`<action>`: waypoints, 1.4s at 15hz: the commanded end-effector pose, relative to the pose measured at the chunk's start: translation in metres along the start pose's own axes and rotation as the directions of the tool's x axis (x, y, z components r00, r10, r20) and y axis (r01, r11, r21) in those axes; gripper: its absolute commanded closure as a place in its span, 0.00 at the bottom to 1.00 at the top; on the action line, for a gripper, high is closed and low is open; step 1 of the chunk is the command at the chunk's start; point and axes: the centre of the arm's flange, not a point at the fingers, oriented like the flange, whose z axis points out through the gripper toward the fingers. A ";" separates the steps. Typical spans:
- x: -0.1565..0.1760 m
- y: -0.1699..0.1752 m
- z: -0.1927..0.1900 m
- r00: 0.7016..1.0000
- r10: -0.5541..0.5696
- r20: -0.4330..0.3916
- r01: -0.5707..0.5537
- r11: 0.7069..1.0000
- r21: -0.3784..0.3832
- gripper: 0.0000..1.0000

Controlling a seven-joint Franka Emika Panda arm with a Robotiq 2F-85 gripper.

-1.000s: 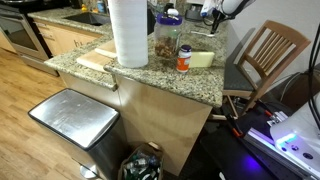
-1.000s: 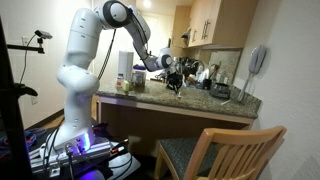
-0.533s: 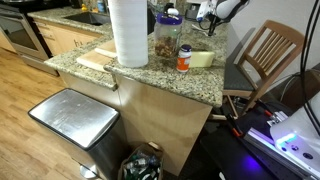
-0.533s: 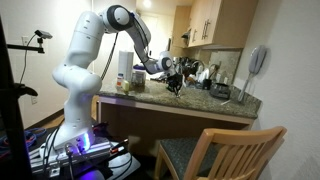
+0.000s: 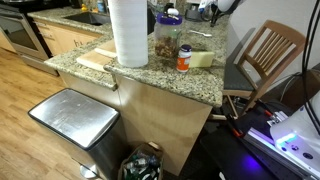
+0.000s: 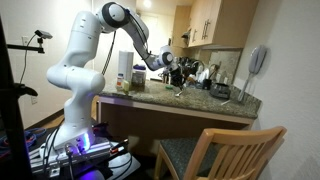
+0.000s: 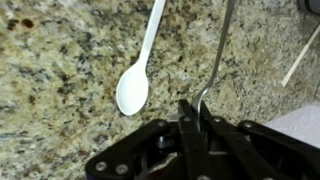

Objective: Move the white spoon to the right, move the silver spoon to the right

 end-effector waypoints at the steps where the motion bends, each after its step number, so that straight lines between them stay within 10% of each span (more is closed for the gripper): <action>1: -0.002 0.009 -0.002 0.999 0.051 -0.011 -0.050 0.998 0.043 0.98; 17: -0.019 0.010 0.061 0.972 0.223 -0.069 -0.222 0.975 0.016 0.98; 18: -0.018 0.009 0.061 0.971 0.230 -0.067 -0.229 0.973 0.015 0.66; 21: -0.017 0.005 0.060 0.966 0.251 -0.056 -0.252 0.968 0.004 0.51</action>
